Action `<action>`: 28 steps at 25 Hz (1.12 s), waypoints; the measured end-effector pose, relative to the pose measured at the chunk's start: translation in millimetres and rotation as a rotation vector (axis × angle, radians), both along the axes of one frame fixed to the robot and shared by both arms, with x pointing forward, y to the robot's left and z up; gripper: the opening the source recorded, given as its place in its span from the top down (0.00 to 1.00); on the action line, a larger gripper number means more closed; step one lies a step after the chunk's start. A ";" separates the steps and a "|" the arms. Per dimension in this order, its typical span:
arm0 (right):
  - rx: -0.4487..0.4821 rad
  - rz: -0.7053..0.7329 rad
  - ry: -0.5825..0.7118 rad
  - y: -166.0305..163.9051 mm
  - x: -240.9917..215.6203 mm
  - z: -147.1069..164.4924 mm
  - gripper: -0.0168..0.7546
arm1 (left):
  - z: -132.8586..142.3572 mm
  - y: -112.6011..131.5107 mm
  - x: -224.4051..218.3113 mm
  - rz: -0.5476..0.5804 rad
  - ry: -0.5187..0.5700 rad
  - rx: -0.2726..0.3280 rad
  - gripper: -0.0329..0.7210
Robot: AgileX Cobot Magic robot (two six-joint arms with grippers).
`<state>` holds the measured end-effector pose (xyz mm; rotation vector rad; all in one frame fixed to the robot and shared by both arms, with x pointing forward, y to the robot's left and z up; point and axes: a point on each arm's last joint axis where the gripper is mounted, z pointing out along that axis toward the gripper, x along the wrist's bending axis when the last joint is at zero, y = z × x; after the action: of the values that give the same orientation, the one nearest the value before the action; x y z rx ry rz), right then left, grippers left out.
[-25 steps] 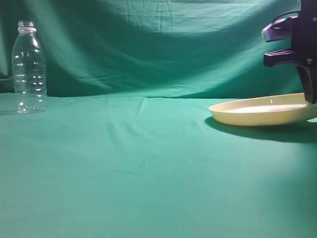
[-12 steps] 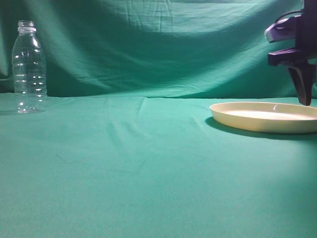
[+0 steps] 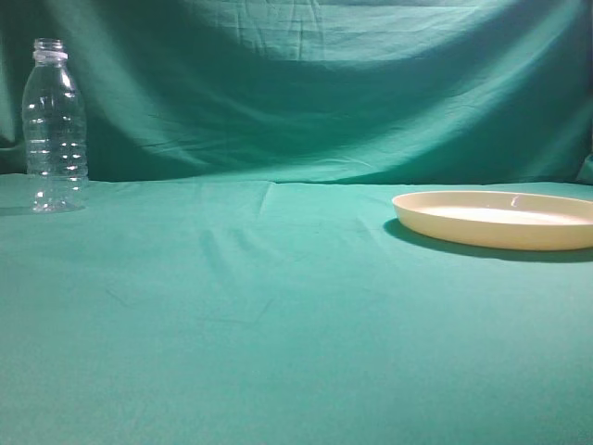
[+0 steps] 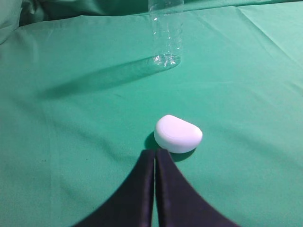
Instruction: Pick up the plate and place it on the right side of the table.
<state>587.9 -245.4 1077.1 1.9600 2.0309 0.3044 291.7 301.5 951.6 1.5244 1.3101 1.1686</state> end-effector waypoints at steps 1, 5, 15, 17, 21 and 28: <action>0.010 0.006 -0.032 -0.6 -8.9 14.8 0.66 | 0.0 0.0 0.0 0.000 0.000 0.000 0.96; 0.069 0.029 -0.150 -3.5 -45.7 64.7 0.93 | 0.0 0.0 0.0 0.000 0.000 0.000 0.96; 0.155 0.076 -0.363 -20.3 -167.9 108.0 0.98 | 0.0 0.0 0.0 0.000 0.000 0.000 0.96; 0.159 0.077 -0.390 -24.4 -190.2 101.4 0.98 | 0.0 0.0 0.0 0.000 0.000 0.000 0.96; 0.173 0.081 -0.468 -31.9 -231.2 90.8 0.98 | 0.0 0.0 0.0 0.000 0.000 0.000 0.96; 0.233 0.094 -0.628 -40.8 -295.0 74.8 0.98 | 0.0 0.0 0.0 0.000 0.000 0.000 0.96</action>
<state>293.0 -286.2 1151.9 1.5991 1.7188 1.0685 291.7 301.5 951.6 1.5244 1.3101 1.1686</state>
